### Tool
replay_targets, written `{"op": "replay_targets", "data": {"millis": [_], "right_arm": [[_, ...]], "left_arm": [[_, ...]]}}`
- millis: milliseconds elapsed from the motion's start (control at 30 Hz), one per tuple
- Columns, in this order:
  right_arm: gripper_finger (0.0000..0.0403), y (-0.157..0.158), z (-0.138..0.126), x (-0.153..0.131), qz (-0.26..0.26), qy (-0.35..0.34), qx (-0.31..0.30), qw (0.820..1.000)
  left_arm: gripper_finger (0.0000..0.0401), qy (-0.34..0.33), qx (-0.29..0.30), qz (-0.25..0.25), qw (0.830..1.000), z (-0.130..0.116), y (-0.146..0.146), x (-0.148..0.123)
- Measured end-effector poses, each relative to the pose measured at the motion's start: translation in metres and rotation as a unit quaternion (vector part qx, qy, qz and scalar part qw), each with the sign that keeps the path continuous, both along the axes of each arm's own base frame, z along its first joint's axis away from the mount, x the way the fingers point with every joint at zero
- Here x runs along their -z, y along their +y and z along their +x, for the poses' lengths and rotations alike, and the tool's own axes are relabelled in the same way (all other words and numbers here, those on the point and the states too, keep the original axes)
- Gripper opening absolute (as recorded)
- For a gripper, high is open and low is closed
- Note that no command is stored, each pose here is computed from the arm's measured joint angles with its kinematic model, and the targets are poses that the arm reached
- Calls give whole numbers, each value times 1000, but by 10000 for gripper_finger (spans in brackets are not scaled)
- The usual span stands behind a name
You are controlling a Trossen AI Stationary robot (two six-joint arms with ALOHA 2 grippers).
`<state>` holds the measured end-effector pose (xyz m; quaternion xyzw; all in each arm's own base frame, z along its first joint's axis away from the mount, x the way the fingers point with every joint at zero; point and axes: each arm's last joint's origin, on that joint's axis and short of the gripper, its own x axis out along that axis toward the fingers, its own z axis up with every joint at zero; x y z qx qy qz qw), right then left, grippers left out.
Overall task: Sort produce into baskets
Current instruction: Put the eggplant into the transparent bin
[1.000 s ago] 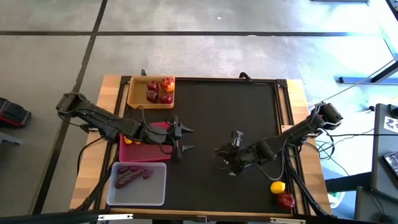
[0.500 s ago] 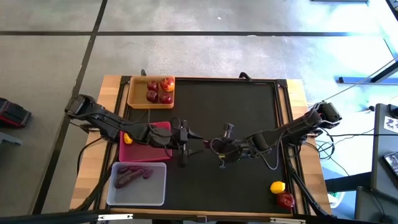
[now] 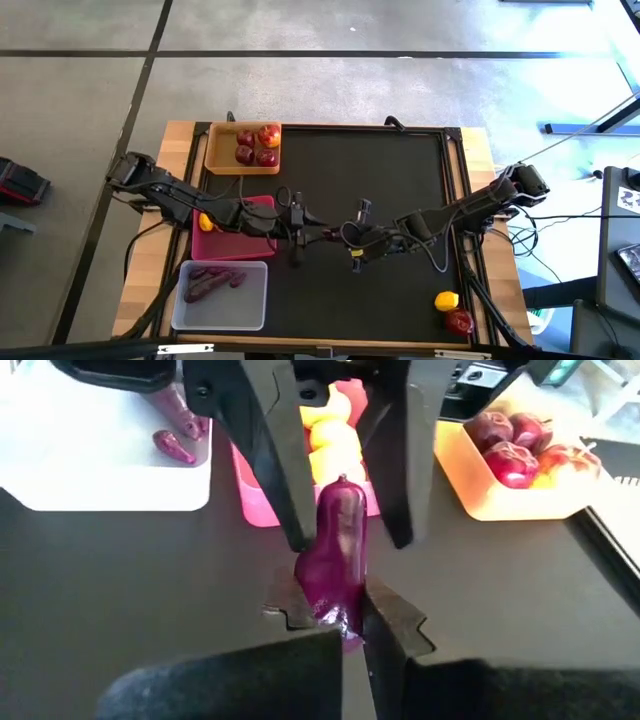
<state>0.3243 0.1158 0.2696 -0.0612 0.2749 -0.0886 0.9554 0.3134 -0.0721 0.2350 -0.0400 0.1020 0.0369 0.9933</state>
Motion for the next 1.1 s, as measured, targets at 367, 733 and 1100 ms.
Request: {"op": "replay_targets", "data": {"millis": [367,733,1100], "right_arm": [[71,2,2,-3,13,-14,-17,1000],[197,36,-21,-25,0,72,-64,995],[199,45,-31,-6,1,95,-64,993]], "left_arm": [[47,1,11,3,1000,0,-1,0],[53,45,19,-13,999,-23,-6,-14],[56,210,46,-103,971,-95,-27,-25]]}}
